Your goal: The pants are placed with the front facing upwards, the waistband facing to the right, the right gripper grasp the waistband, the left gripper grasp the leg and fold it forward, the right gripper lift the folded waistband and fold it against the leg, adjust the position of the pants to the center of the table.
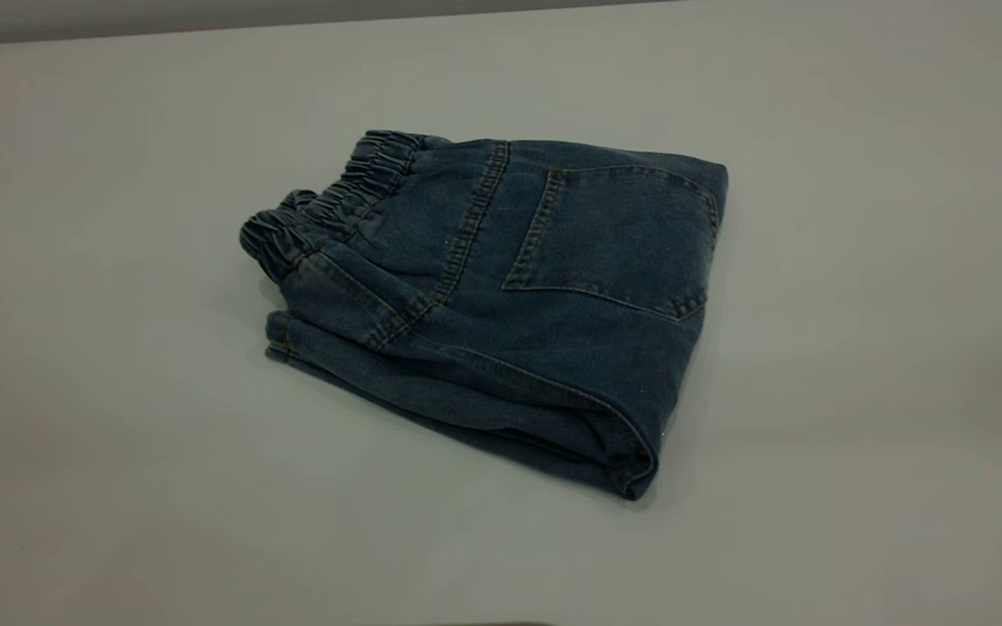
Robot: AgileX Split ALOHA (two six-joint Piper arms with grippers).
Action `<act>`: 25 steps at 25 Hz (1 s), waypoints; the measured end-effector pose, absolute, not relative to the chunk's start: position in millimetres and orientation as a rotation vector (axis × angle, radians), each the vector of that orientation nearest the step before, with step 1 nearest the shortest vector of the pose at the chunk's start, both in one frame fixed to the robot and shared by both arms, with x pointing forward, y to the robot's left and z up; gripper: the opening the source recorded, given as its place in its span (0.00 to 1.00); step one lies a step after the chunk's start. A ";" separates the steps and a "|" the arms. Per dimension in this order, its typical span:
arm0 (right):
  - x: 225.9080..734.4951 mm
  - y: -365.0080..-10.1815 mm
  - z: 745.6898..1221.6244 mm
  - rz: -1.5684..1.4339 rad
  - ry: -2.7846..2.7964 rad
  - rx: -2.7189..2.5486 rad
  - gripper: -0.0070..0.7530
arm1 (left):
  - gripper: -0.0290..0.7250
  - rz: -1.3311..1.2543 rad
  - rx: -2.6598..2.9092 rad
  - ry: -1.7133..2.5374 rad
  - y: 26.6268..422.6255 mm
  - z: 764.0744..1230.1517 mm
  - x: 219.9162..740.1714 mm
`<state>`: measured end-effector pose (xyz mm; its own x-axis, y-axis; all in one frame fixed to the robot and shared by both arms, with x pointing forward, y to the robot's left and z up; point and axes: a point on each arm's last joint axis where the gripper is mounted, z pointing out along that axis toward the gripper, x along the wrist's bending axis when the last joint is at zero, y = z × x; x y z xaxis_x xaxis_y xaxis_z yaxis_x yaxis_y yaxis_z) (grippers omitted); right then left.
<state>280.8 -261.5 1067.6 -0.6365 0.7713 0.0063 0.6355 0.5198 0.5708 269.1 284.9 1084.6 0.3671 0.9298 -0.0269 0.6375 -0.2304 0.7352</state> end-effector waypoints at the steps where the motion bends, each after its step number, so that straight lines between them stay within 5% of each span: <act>1: 278.6 -264.2 1065.2 0.822 2.500 1.188 0.52 | 0.54 0.568 1.957 1.348 285.8 1082.0 266.0; 25: 264.6 -281.9 1038.1 0.981 2.419 1.153 0.52 | 0.54 0.543 1.987 1.377 286.6 1043.1 264.8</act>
<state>264.6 -281.9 1038.1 -0.6390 0.7685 0.0311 0.5731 0.4488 0.6856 264.8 286.6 1043.1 0.3624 0.9316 -0.0280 0.6616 -0.2360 0.7118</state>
